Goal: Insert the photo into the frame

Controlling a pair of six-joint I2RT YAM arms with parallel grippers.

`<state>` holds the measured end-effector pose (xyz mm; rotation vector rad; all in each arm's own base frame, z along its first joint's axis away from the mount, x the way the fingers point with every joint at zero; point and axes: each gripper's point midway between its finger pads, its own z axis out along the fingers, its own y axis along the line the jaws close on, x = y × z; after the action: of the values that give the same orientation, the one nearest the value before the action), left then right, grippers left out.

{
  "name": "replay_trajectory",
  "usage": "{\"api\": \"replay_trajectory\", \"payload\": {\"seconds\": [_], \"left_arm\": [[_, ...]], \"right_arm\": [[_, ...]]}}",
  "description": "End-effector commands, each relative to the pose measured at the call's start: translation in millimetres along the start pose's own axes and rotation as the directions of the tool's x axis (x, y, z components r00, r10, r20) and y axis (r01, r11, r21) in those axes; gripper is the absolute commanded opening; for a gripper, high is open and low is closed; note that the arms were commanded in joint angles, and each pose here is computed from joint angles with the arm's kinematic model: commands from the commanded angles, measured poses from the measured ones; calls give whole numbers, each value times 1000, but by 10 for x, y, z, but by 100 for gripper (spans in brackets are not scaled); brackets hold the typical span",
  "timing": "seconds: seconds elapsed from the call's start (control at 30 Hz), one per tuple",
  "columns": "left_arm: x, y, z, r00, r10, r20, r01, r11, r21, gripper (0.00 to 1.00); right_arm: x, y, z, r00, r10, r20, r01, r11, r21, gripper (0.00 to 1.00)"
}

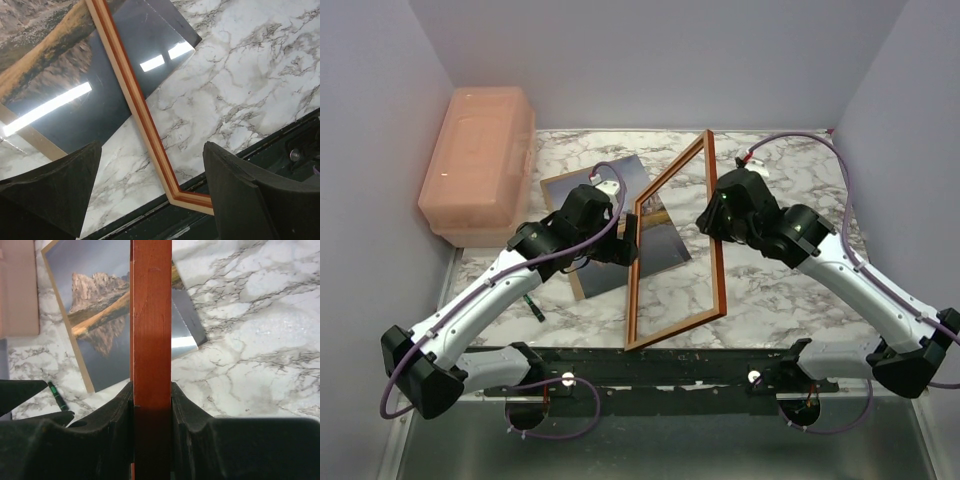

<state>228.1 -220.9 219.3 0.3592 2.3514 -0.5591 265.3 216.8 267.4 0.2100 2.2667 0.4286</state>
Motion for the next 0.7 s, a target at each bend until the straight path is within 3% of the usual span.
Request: {"api": "replay_trajectory", "payload": {"seconds": [0.0, 0.27, 0.5, 0.67], "left_arm": [[21, -104, 104, 999, -31, -25, 33, 996, 83, 84], [330, -144, 584, 974, -132, -182, 162, 974, 159, 81], [652, -16, 1008, 926, -231, -298, 268, 959, 90, 74], [776, -62, 1199, 903, -263, -339, 317, 942, 113, 71]], "right_arm": [[-222, -337, -175, 994, -65, 93, 54, 991, 122, 8], [-282, -379, -214, 991, -81, 111, 66, 989, 132, 9], [-276, -488, -262, 990, -60, 131, 40, 988, 148, 10], [-297, -519, -293, 988, -56, 145, 33, 988, 153, 13]]}}
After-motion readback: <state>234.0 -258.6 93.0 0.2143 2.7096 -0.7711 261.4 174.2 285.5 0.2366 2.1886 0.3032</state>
